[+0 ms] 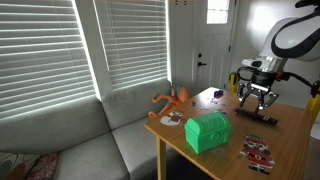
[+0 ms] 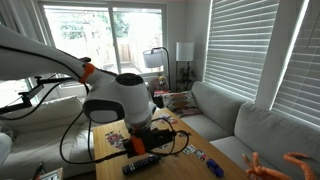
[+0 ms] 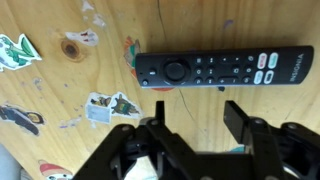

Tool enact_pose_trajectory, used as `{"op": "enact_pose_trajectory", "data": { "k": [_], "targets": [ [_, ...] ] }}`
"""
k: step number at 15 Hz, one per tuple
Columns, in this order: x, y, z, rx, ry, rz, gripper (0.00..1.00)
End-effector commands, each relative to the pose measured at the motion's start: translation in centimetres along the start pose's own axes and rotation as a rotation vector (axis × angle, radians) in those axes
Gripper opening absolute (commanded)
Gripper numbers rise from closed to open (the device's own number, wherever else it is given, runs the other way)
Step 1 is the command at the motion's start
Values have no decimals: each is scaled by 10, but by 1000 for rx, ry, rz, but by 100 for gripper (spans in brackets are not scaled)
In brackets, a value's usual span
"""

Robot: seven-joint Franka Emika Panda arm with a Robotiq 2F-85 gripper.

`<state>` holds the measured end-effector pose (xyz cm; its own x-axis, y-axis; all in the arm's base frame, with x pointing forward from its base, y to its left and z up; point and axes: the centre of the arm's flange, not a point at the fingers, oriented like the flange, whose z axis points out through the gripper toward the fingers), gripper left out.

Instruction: Press a button on the remote control

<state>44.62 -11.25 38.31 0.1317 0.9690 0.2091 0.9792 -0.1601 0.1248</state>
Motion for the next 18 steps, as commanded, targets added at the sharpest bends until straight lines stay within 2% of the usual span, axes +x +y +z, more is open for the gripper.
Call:
{"op": "enact_pose_trajectory", "data": {
  "k": [1,2,3,7,11,14,18],
  "targets": [
    [14,-9,-27,-10,-1,63,94],
    [17,-10,-32,-15,2,92,99],
    [19,-10,-37,-18,5,126,100],
    [32,-16,-61,-32,19,364,100],
    [40,-24,-79,-10,12,592,100],
    [43,-28,-89,-1,-31,756,100],
    [44,-34,-97,54,-81,946,100]
  ]
}}
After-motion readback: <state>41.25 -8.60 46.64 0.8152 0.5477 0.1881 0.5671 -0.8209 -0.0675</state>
